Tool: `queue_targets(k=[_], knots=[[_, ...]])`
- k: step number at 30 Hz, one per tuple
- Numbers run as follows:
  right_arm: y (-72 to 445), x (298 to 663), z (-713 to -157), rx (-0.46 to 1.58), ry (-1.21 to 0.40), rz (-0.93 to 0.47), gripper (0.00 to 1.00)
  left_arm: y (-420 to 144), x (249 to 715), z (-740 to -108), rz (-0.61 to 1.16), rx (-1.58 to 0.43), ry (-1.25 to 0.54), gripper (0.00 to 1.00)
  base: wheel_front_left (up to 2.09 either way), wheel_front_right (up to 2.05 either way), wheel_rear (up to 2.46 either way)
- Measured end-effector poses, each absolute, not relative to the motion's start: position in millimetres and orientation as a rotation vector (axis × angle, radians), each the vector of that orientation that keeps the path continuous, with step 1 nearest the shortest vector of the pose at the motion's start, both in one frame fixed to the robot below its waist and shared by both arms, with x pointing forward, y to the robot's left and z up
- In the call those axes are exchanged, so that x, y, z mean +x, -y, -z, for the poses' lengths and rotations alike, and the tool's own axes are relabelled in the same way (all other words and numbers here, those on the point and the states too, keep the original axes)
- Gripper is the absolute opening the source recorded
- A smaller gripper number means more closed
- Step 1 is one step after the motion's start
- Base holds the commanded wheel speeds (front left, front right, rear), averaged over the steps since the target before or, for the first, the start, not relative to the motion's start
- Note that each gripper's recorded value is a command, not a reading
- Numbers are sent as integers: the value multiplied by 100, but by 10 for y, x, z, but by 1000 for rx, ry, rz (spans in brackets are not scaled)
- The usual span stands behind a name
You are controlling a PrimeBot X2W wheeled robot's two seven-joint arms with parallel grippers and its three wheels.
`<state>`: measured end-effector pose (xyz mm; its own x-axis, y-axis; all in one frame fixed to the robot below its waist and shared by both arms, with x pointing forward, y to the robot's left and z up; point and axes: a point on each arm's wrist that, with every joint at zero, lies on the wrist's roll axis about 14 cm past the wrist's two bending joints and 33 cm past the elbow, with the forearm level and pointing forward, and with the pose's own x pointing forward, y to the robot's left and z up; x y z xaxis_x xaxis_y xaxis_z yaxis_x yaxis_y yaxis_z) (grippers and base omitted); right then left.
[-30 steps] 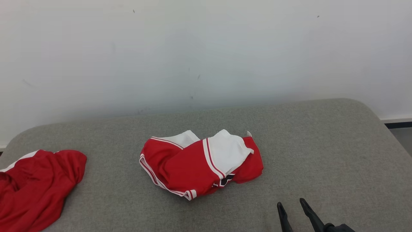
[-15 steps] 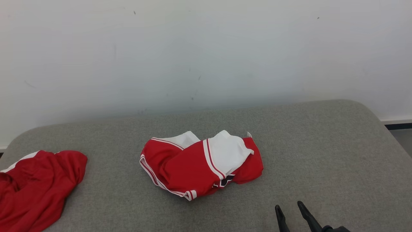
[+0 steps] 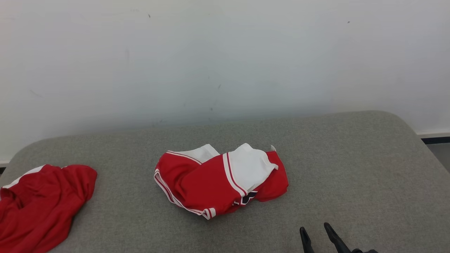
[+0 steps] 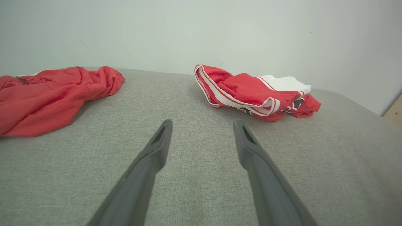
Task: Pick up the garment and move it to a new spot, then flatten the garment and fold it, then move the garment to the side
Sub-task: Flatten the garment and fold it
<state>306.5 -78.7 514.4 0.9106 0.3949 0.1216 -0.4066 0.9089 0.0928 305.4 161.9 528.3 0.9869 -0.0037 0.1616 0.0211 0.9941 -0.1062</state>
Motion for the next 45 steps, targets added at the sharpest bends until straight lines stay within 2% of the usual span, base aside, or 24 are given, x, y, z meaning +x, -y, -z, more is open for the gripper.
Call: queue_targets(k=[10, 22, 35, 45], knots=[[799, 3060, -5112, 117, 90, -413, 100, -1490, 3107, -5294, 64, -92, 163, 100, 0, 0, 0], [870, 3147, -5029, 112, 59, -397, 100, -947, 3470, -5440, 249, -92, 191, 100, 0, 0, 0], [1004, 3280, -4921, 103, 21, -361, 100, -393, 3838, -4986, 408, -132, 19, 100, 0, 0, 0], [1092, 3390, -4831, 95, -10, -338, 100, -142, 4103, -4948, 482, -203, -16, 100, 0, 0, 0]])
